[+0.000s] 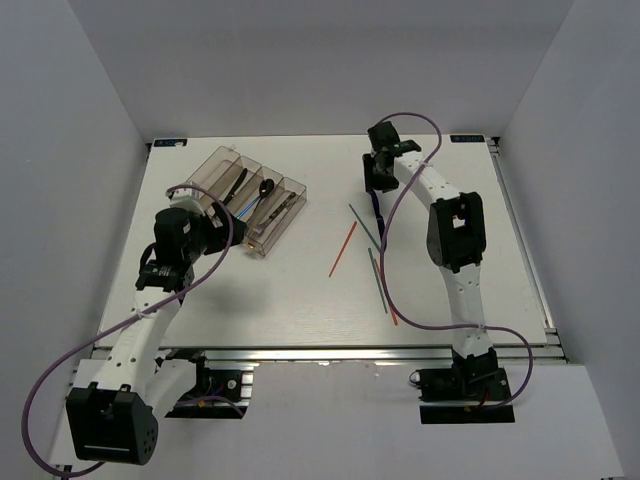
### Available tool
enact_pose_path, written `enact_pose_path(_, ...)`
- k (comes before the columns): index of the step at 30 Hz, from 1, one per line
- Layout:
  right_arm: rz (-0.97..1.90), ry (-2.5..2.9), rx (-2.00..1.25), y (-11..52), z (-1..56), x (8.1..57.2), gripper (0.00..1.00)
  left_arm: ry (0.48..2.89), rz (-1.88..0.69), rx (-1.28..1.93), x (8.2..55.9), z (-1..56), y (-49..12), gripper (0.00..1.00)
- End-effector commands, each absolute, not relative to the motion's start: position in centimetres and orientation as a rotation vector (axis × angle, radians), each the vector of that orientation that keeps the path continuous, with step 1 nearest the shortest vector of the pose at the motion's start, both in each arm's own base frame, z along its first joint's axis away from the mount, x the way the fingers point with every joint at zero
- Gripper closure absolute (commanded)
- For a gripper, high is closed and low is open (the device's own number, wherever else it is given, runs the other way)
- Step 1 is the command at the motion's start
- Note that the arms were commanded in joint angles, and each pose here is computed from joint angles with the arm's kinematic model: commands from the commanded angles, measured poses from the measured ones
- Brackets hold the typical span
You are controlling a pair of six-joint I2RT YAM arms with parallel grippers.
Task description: Sort the eating utensils into containers
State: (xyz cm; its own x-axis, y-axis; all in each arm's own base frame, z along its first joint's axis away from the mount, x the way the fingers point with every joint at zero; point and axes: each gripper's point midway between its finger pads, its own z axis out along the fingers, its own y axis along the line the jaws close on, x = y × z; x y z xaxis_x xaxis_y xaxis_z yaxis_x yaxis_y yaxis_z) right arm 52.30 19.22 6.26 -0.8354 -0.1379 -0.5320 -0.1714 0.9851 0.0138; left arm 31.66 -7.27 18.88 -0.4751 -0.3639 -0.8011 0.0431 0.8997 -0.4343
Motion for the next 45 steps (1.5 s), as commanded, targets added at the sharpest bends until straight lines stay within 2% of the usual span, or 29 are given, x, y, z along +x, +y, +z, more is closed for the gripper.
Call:
enact_pose_path(1, 0.030, 2.618, -0.229, 18.1, 5.5, 51.0, 0.52, 1.979, -0.528, -0.205, 31.9, 20.3, -7.9, 0.02)
enact_pose_path(10, 0.076, 2.728, -0.309, 18.1, 1.3, 48.2, 0.53, 1.979, -0.512, -0.209, 31.6, 20.2, -7.6, 0.02)
enact_pose_path(14, 0.080, 2.749, -0.313, 18.1, 0.8, 48.5, 0.62, 1.988, -0.509, -0.211, 31.5, 19.8, -7.6, 0.02)
enact_pose_path(17, 0.085, 2.765, -0.325, 18.4, 0.8, 48.5, 0.64, 1.995, -0.500, -0.213, 31.5, 19.7, -7.5, 0.02)
enact_pose_path(21, 0.018, 2.809, -0.328, 17.5, -0.7, 47.7, 0.76, 1.997, -0.495, -0.216, 31.5, 19.6, -7.4, 0.02)
enact_pose_path(25, -0.110, 2.826, -0.372, 16.7, -2.6, 47.2, 0.84, 1.996, -0.491, -0.227, 31.6, 19.6, -7.3, 0.02)
enact_pose_path(26, -0.103, 2.838, -0.380, 16.8, -3.1, 47.0, 0.86, 2.000, -0.489, -0.229, 31.6, 19.4, -7.3, 0.02)
enact_pose_path(28, -0.046, 2.843, -0.388, 17.5, -3.3, 46.7, 1.00, 2.004, -0.495, -0.230, 31.6, 19.4, -7.4, 0.02)
enact_pose_path(29, 0.000, 2.826, -0.378, 17.9, -3.3, 46.9, 1.00, 2.006, -0.497, -0.226, 31.6, 19.3, -7.4, 0.02)
enact_pose_path(34, 0.149, 2.640, -0.262, 18.9, 3.1, 49.5, 1.00, 1.984, -0.562, -0.258, 31.9, 19.7, -8.1, 0.02)
enact_pose_path(36, 0.202, 2.528, -0.254, 19.5, 6.7, 50.2, 1.00, 1.967, -0.654, -0.391, 32.4, 19.7, -8.7, 0.02)
enact_pose_path(38, 0.206, 2.446, -0.223, 19.3, 10.0, 50.5, 1.00, 1.904, -0.868, -0.436, 32.8, 20.9, -11.1, 0.02)
enact_pose_path(41, 0.188, 2.382, -0.204, 18.7, 12.7, 50.3, 1.00, 1.807, -0.979, -0.444, 33.6, 22.0, -13.6, 0.02)
enact_pose_path(45, 0.167, 2.360, -0.233, 18.1, 14.4, 49.4, 1.00, 1.744, -0.987, -0.433, 35.4, 23.6, -16.7, 0.02)
